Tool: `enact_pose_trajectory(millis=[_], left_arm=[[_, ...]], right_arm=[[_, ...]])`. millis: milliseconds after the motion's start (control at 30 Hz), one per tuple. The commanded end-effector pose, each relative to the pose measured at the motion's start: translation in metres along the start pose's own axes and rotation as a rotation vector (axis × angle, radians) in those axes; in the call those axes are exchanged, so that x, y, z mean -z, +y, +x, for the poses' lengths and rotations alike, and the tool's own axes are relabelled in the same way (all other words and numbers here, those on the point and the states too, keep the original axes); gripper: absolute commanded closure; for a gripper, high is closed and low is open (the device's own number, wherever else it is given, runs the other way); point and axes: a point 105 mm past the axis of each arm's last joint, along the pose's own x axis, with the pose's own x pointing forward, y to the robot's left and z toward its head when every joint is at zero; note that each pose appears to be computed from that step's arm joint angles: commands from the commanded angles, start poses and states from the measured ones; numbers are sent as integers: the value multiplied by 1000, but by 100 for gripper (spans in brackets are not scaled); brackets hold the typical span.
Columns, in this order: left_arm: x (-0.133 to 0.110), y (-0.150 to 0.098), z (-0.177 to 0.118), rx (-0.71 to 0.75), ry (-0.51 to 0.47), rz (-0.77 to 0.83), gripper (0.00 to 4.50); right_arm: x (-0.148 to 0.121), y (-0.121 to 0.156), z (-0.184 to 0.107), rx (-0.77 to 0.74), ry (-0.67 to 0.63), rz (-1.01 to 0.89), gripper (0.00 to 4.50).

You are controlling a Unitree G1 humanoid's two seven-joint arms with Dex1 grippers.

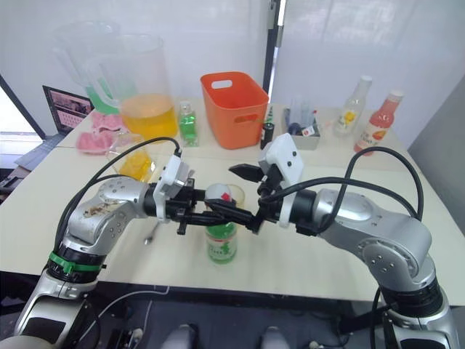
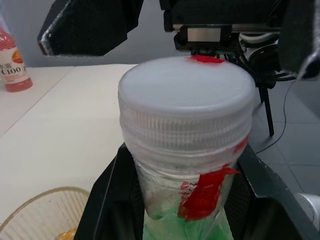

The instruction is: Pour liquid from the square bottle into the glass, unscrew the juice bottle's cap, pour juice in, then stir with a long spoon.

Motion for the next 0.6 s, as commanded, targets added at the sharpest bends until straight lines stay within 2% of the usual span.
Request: enact_pose_trajectory(millis=[33,200,300,467,500,600], left_arm=[[-6,2,3,-14,-28,21,303],[7,1,4,-10,-14,-18,303],[11,0,5,4,-3,-24,303],[13,1,5,0,-1,-20,305],[13,0,5,1,1,-17,305],[14,-3,6,8,9,-6,305]], right_arm=[[-8,2,4,10,-5,-41,0],[-1,6,4,1,32,-59,0],[-1,8,5,-3,21,-51,81],[0,10,4,-29,3,-33,263],[0,11,3,-44,2,-31,280],[2,14,0,-105,15,-29,280]])
